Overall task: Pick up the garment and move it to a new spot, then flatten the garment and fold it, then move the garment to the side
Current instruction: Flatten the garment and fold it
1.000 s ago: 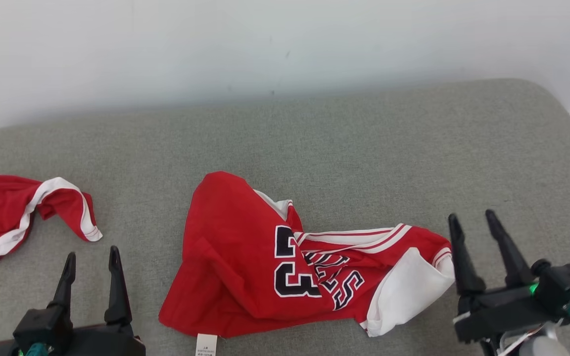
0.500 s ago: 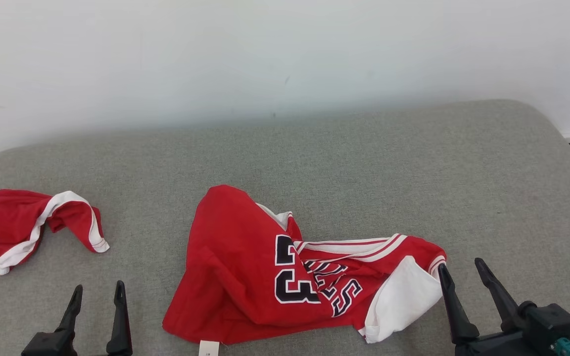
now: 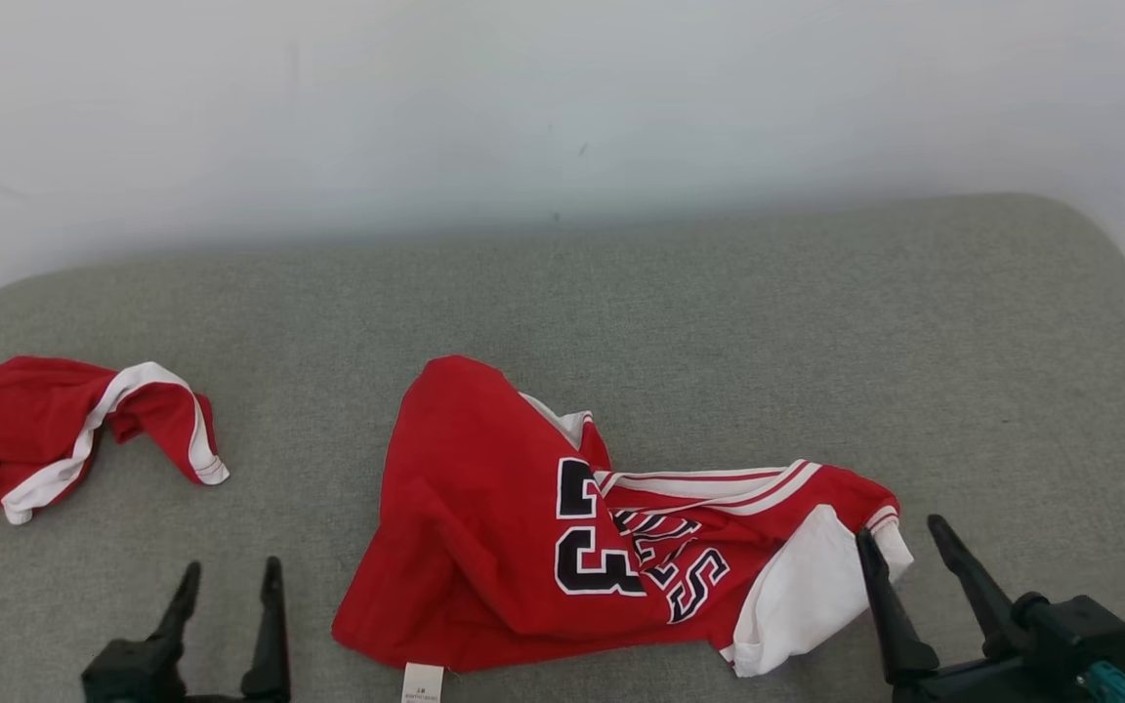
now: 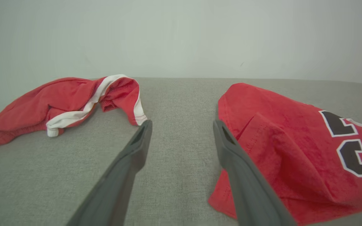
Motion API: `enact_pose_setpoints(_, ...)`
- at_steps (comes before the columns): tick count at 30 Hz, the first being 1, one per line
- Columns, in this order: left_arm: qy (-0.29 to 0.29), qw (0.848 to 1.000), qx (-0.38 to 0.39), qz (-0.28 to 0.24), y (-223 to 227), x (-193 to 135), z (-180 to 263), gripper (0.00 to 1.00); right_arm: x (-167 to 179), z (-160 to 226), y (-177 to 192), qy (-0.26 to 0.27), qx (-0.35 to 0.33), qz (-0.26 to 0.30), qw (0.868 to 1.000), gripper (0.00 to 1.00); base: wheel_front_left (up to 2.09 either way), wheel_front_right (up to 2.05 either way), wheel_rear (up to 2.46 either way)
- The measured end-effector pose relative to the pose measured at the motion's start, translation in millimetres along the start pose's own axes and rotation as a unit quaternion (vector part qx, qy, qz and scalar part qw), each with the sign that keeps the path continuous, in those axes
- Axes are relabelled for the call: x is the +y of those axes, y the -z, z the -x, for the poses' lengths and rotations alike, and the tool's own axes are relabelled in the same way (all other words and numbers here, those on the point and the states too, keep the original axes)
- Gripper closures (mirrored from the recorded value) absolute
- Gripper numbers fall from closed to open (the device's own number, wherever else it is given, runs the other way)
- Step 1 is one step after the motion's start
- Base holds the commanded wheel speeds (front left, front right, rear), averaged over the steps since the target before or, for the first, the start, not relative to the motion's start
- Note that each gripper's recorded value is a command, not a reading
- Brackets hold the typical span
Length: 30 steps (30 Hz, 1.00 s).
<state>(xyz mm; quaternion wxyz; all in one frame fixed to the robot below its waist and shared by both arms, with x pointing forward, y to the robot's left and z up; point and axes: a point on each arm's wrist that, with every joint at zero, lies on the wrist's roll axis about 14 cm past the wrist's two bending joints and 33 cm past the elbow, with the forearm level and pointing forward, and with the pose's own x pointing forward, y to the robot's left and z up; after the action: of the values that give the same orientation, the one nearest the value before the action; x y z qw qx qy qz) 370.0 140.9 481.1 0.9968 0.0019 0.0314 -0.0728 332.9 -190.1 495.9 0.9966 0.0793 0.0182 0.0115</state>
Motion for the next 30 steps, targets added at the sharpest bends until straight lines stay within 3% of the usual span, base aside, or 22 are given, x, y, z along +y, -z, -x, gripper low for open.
enact_pose_setpoints(5, 0.039, 0.996, 0.071, 0.023, 25.5, -20.4, -1.7, 0.00, 4.1, -4.8, 28.6, -0.018, 0.079, 0.014, 0.997, 0.00, 0.00, 0.00, 0.00)
enact_pose_setpoints(12, 0.076, 0.979, 0.180, 0.051, 67.7, -38.0, 0.8, 0.00, 0.8, -16.3, 48.4, -0.040, 0.144, 0.044, 0.988, 0.00, 0.00, 0.00, 0.00)
enact_pose_setpoints(29, 0.092, 0.957, 0.267, 0.071, 110.4, -37.1, -15.5, 0.00, -2.2, -53.0, 86.0, -0.073, 0.229, 0.082, 0.967, 0.00, 0.00, 0.00, 0.00)
enact_pose_setpoints(30, 0.094, 0.955, 0.271, 0.076, 111.6, -38.4, -16.0, 0.15, -2.0, -54.0, 87.0, -0.074, 0.230, 0.081, 0.967, 0.11, 0.00, 0.00, 0.00)
